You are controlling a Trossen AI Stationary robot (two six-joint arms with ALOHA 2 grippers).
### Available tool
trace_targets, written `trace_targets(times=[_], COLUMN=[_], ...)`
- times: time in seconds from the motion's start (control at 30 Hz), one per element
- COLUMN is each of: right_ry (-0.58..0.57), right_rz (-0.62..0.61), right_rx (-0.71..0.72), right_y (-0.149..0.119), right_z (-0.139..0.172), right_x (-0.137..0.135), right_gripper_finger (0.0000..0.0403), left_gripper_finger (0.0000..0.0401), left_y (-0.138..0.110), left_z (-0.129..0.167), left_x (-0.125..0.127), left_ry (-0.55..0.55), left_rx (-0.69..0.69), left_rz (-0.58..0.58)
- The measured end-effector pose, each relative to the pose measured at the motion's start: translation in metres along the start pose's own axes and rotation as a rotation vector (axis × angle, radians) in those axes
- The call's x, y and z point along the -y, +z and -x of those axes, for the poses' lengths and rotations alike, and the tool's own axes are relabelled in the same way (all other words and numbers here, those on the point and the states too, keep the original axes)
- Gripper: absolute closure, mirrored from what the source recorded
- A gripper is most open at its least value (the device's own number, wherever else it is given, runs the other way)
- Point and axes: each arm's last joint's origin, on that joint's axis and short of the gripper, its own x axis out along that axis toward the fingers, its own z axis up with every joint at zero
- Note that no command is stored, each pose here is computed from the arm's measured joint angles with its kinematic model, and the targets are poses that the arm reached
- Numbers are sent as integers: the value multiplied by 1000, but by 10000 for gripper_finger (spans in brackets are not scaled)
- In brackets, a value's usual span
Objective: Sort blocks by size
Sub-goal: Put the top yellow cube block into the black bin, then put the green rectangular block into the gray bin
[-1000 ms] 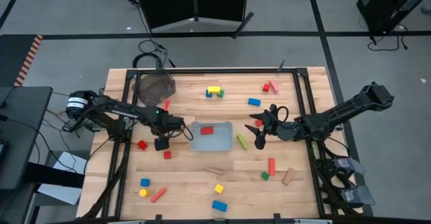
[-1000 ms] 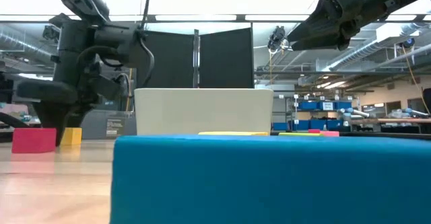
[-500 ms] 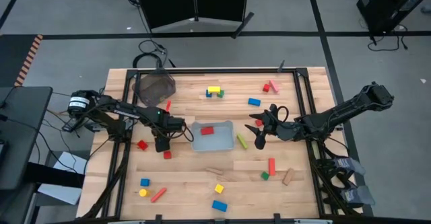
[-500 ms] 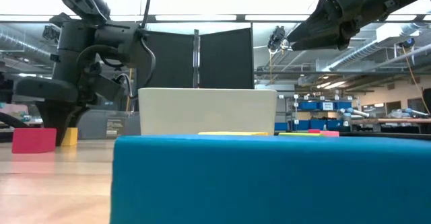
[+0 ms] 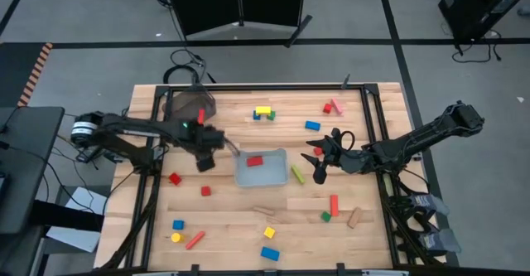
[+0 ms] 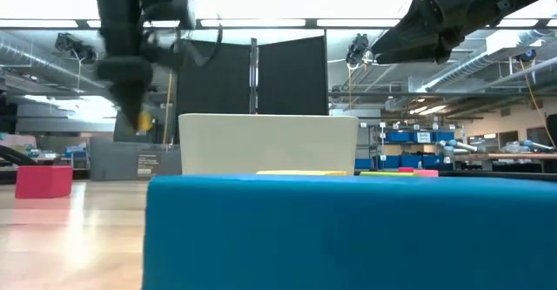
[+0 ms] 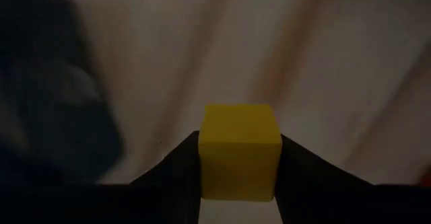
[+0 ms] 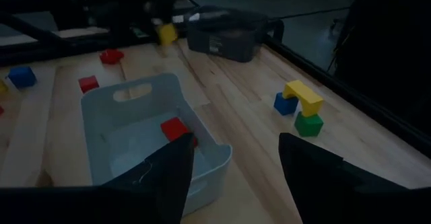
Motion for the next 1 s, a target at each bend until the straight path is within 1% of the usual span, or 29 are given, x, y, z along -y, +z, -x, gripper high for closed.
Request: trace_targets(times=[0.07,0.17,0.3,0.4,0.53,0.6,0.67,0.73,0.87,0.93,1.0], right_ry=[0,2,4,11,14,14,14,14,14,14,13], right_rz=[3,-1,-3,-5,-12,-12,-12,-8,-7,-5,-5], right_rx=[1,6,9,9,8,8,8,8,8,8,8], right_y=[0,1,1,1,1,1,1,1,1,1,1], right_z=[0,0,0,0,0,0,0,0,0,0,0], right_x=[0,0,0,-1,-1,-1,-1,-1,-1,-1,-1], right_gripper_finger=[174,177,180,181,181,181,183,183,183,182,182], left_gripper_finger=[261,261,261,261,261,261,260,233,141,103,74], left_y=[4,10,16,17,11,9,2,-2,-3,-1,3], left_z=[9,12,5,-4,-19,-26,-33,-37,-38,-36,-30], left_x=[-13,-35,-69,-95,-126,-135,-141,-146,-150,-150,-149], left_ry=[38,100,155,192,168,168,180,189,200,198,197], left_rx=[56,117,141,136,121,148,122,112,117,156,212], left_rz=[76,203,377,480,611,642,672,699,714,700,693])
